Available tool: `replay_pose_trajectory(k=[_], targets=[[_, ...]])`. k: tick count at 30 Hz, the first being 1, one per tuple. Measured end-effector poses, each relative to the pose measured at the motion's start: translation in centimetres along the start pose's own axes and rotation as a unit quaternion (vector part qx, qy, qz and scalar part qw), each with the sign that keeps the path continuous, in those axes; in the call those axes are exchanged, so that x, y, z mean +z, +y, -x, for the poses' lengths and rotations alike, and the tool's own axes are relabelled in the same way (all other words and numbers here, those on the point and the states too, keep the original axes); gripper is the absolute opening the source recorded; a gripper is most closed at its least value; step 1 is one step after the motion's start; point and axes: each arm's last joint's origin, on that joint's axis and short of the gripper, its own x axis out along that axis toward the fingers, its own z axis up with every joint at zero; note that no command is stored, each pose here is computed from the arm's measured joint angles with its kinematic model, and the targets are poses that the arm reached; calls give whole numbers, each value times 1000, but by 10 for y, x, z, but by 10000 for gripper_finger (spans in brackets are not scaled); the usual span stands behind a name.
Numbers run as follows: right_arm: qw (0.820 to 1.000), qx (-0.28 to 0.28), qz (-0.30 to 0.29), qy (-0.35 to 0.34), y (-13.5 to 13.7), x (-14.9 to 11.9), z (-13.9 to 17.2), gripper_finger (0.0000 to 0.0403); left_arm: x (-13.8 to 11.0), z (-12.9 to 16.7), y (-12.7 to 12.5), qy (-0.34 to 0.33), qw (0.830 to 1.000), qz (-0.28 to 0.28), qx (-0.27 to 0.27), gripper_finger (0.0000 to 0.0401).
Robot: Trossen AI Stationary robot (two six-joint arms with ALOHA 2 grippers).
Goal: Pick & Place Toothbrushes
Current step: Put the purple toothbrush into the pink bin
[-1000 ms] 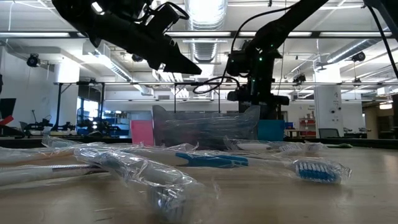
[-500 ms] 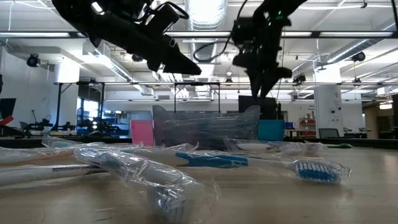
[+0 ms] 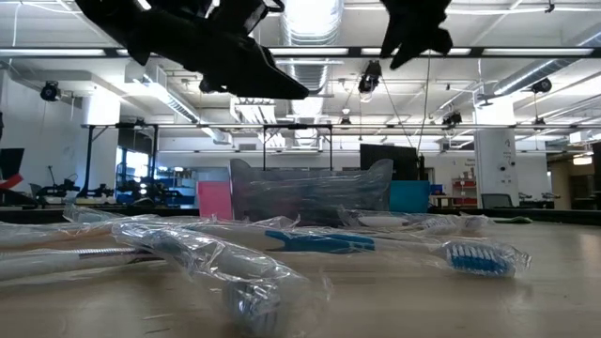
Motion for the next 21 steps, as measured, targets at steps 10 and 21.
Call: replay_pose_trajectory(k=[10,21], targets=[[997,49,31,-52,4,-9,39,195,2,4,-29,21,998,33,-53,190],[997,51,31,-54,4,-9,41,206,-7,-16,-51,53,994,47,-81,190]])
